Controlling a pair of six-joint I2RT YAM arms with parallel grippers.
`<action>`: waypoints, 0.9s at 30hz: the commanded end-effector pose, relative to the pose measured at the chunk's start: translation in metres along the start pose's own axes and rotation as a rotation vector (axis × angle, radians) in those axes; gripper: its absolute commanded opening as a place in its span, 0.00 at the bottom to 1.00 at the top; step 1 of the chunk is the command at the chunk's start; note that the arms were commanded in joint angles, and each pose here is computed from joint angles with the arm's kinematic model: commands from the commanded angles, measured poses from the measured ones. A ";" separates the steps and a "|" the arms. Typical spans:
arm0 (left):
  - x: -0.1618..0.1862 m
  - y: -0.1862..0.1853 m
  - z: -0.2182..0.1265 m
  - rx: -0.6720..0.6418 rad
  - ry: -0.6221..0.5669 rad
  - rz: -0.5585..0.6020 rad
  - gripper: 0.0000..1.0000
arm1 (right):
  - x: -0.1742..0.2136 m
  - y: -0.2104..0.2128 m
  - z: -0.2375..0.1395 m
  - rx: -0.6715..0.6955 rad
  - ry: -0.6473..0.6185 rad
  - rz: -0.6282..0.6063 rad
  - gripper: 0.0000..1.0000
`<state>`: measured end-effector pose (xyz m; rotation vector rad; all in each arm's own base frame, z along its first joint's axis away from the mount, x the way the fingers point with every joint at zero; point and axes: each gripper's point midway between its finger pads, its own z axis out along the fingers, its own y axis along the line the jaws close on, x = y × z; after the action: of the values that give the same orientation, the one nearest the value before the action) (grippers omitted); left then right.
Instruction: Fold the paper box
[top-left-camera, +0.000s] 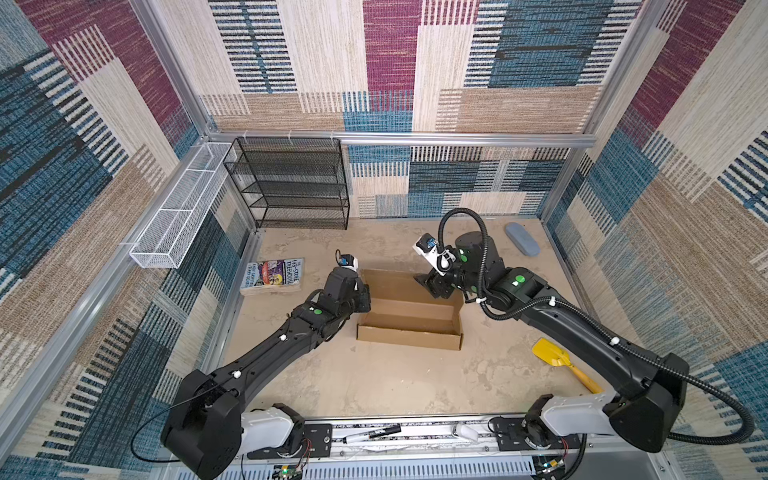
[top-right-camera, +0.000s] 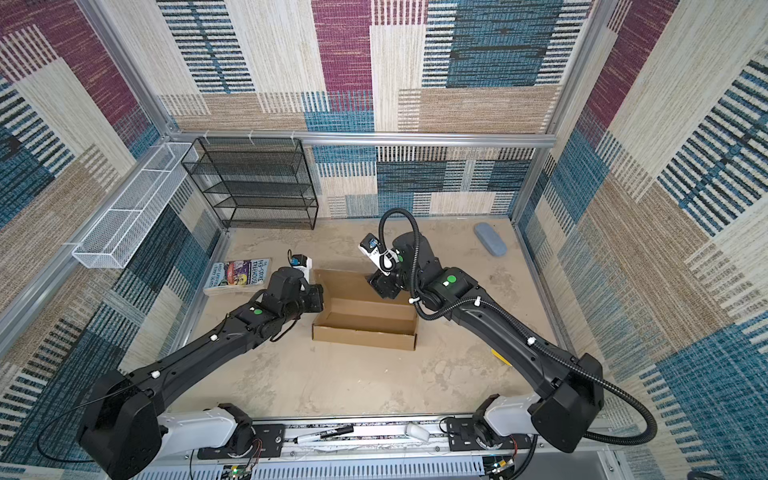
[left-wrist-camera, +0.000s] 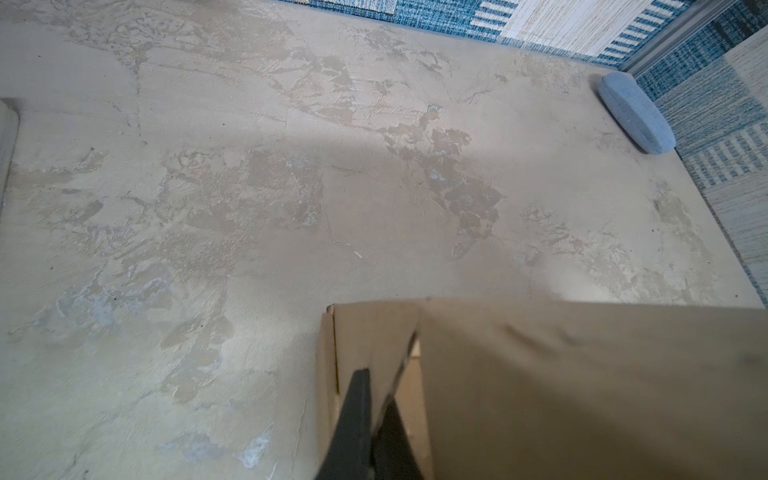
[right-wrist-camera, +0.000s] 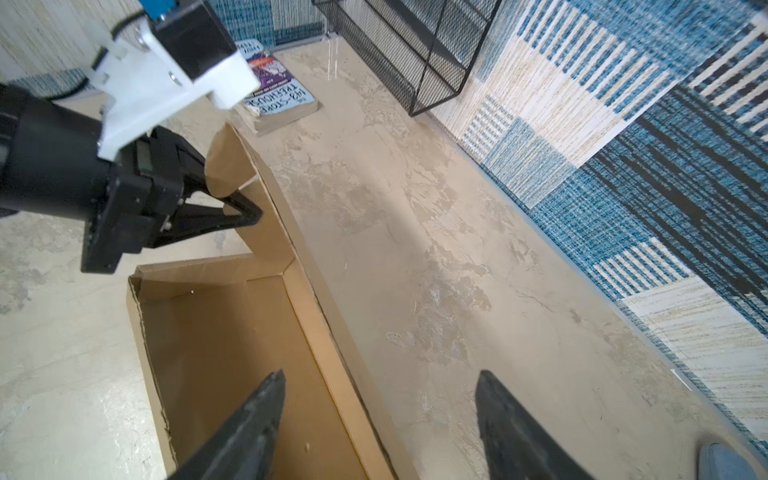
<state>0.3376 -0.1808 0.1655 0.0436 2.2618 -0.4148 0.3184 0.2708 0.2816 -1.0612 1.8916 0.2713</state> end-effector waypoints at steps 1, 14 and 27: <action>0.000 0.002 -0.001 -0.008 -0.006 -0.010 0.00 | 0.000 0.004 0.006 -0.031 0.018 -0.042 0.73; 0.000 0.001 0.000 -0.003 -0.013 -0.014 0.00 | 0.014 0.010 0.036 -0.063 0.087 -0.080 0.64; -0.004 0.001 -0.002 -0.004 -0.022 -0.011 0.00 | 0.020 0.025 0.048 -0.111 0.101 -0.109 0.50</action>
<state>0.3381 -0.1785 0.1644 0.0356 2.2523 -0.4027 0.3274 0.2955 0.2305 -1.2541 1.9469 0.2402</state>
